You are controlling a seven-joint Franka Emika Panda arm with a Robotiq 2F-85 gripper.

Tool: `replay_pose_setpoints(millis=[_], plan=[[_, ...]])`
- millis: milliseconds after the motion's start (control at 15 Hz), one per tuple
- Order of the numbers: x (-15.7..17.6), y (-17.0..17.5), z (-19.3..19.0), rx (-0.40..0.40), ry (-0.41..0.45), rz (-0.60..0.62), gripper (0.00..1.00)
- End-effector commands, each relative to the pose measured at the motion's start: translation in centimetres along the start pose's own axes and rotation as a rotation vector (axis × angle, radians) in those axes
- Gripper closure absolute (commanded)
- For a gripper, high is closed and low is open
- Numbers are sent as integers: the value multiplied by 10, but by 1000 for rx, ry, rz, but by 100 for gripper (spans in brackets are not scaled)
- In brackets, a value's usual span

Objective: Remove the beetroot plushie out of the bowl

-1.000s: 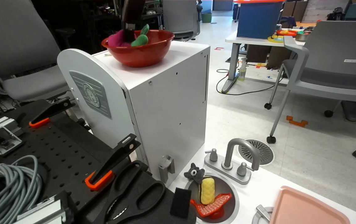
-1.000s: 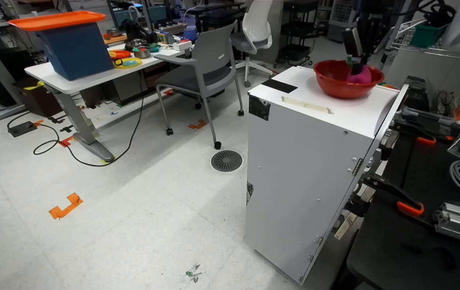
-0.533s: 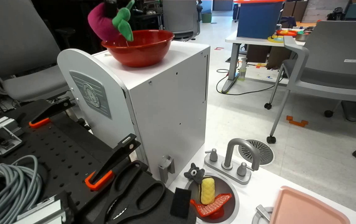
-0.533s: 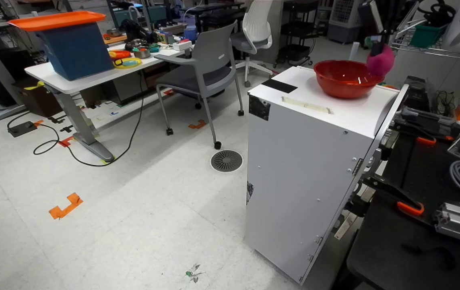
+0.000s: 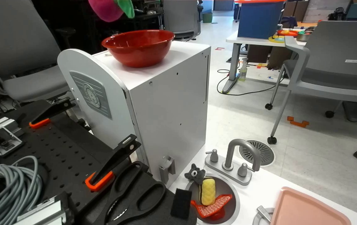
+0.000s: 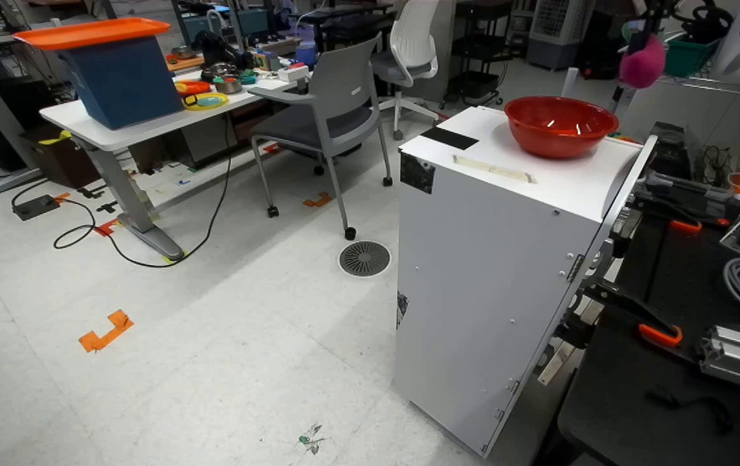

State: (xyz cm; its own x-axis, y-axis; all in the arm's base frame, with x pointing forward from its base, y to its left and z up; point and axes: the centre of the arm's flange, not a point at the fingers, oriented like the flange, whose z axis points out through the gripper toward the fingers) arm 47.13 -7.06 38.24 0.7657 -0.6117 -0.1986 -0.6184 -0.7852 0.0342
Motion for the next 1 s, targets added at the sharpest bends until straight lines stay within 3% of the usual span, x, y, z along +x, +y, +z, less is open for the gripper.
replay_pose_setpoints(millis=[0,467,933], plan=[[0,28,-11,-16,9,111,98],[-7,18,1,-42,-31,59,98],[-38,5,21,-141,-163,21,98]])
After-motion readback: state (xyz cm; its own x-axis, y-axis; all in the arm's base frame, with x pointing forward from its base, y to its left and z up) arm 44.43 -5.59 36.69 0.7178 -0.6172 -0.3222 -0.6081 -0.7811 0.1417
